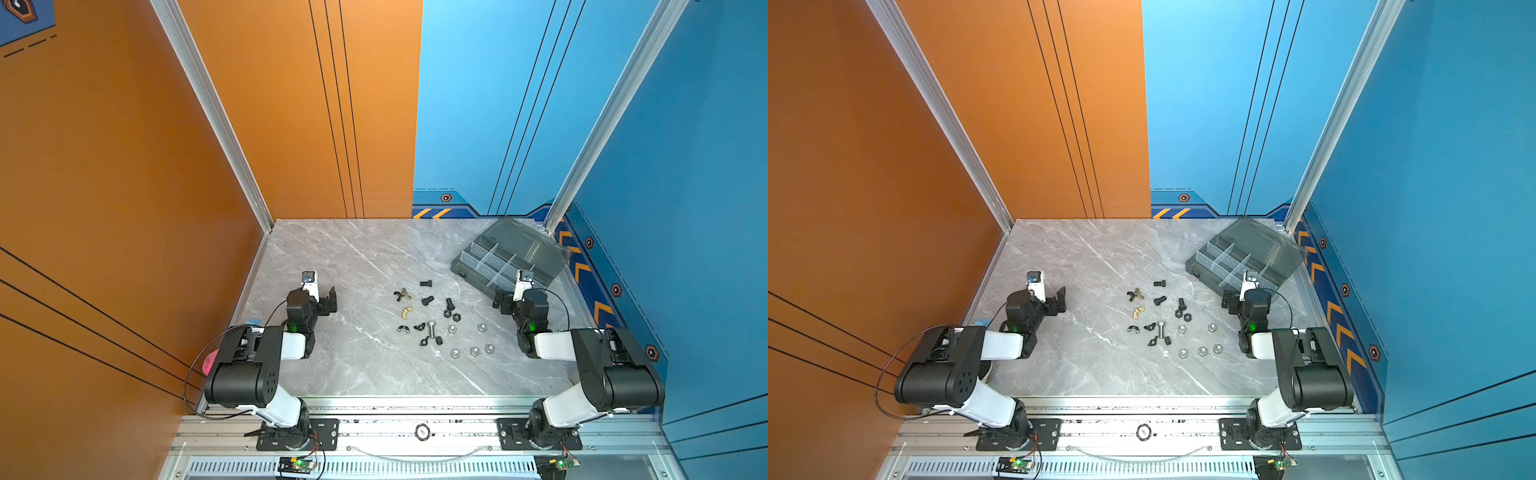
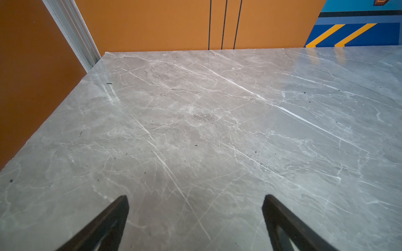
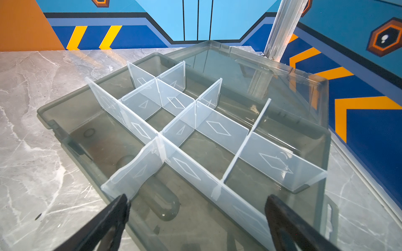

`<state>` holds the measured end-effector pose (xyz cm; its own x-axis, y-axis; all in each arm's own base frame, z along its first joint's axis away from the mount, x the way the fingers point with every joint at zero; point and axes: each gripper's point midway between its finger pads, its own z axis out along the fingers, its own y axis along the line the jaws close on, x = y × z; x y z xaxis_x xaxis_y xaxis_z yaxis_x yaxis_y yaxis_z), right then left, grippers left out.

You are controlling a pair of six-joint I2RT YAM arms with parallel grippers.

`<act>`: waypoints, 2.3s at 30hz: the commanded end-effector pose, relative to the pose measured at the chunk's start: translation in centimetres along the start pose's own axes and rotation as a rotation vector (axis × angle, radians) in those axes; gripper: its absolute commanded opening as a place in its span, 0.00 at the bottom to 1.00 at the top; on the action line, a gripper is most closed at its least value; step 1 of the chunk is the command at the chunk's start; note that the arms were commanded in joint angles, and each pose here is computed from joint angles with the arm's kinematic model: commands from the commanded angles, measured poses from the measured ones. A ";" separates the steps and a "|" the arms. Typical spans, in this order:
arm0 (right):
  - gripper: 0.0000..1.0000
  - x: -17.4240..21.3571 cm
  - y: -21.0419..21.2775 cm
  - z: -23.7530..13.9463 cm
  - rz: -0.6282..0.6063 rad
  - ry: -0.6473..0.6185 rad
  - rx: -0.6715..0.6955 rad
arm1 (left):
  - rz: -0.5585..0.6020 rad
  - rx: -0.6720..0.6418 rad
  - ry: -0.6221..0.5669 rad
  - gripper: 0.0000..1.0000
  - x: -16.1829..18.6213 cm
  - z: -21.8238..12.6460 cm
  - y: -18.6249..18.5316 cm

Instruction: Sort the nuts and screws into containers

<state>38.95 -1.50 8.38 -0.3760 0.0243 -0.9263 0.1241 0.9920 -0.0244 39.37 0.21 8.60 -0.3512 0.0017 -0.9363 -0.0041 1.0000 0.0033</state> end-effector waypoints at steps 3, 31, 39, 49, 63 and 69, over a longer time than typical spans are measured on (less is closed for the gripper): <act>1.00 -0.8 -0.1 0.1 0.019 -0.021 0.008 | 0.010 -0.020 -0.004 0.98 -0.4 0.2 0.2; 0.98 -2.7 -0.3 -0.9 0.024 0.010 0.013 | 0.031 -0.020 -0.035 0.98 -2.6 -1.6 -0.2; 0.98 -6.1 2.6 -3.0 0.067 0.115 -0.146 | -0.032 0.051 0.050 0.98 -6.1 -2.6 -2.2; 1.00 -9.7 11.2 -5.9 0.076 0.396 -0.454 | -0.272 0.322 0.301 0.98 -5.9 -2.6 -9.2; 0.90 -8.0 24.8 -4.8 -0.009 0.609 -0.578 | -0.427 0.455 0.409 0.98 -5.0 -4.0 -14.2; 0.82 -4.4 29.2 -3.5 -0.066 0.679 -0.602 | -0.437 0.461 0.453 0.98 -4.5 -4.5 -14.3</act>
<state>41.26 26.84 13.86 -0.8305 -0.1490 -0.5368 -0.3620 0.8767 0.3168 37.26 -13.63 13.36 -0.7404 -0.2913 -0.6057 0.1162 0.8322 -0.5422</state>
